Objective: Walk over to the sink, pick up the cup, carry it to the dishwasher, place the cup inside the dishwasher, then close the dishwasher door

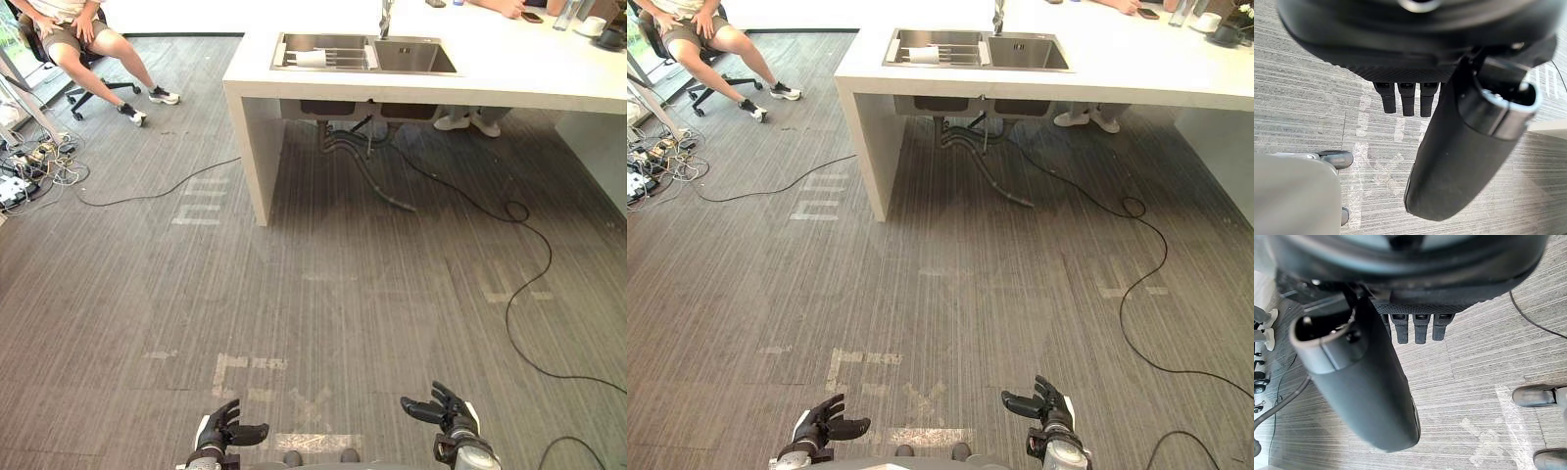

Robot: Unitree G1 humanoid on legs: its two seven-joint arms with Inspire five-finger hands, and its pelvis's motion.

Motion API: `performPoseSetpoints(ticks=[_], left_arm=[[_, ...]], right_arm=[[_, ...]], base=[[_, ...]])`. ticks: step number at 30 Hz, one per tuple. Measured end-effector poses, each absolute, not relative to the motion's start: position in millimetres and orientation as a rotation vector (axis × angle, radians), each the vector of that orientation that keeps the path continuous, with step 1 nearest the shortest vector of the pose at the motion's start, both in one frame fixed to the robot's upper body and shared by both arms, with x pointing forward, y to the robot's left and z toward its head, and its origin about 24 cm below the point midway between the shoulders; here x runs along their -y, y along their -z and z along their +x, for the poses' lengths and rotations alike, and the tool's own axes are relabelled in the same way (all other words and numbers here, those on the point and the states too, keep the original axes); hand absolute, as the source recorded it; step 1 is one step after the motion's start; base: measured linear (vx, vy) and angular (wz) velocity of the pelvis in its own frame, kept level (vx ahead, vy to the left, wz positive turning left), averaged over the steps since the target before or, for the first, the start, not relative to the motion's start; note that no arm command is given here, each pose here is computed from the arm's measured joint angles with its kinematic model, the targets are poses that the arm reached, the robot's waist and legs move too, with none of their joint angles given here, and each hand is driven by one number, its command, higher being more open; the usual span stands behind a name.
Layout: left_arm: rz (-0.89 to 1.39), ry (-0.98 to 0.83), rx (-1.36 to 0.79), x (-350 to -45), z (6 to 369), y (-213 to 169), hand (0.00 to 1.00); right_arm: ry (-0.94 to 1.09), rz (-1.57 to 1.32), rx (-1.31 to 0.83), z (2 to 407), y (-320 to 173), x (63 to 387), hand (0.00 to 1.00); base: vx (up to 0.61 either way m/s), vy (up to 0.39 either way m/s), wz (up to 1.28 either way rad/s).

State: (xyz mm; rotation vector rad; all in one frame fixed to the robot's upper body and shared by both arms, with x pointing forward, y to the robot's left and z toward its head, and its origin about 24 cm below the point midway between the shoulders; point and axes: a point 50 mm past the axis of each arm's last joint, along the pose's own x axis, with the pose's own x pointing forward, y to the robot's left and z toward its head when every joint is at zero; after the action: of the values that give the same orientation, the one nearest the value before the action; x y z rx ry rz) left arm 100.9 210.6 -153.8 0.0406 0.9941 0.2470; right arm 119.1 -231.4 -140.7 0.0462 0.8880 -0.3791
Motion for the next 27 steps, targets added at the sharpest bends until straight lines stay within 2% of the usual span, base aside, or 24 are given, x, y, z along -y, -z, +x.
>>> performPoseSetpoints(ticks=[8,27], left_arm=[[-0.061,-0.358,-0.986,-217,97,154,0.90],[-0.081,-0.377,-0.997,-218,89,155,0.90]], right_arm=[[0.442,0.110,-0.878,115,140,239,0.90],[0.461,0.119,-0.878,114,140,240,0.90]], base=[[0.00,0.000,0.00],[0.00,0.000,0.00]])
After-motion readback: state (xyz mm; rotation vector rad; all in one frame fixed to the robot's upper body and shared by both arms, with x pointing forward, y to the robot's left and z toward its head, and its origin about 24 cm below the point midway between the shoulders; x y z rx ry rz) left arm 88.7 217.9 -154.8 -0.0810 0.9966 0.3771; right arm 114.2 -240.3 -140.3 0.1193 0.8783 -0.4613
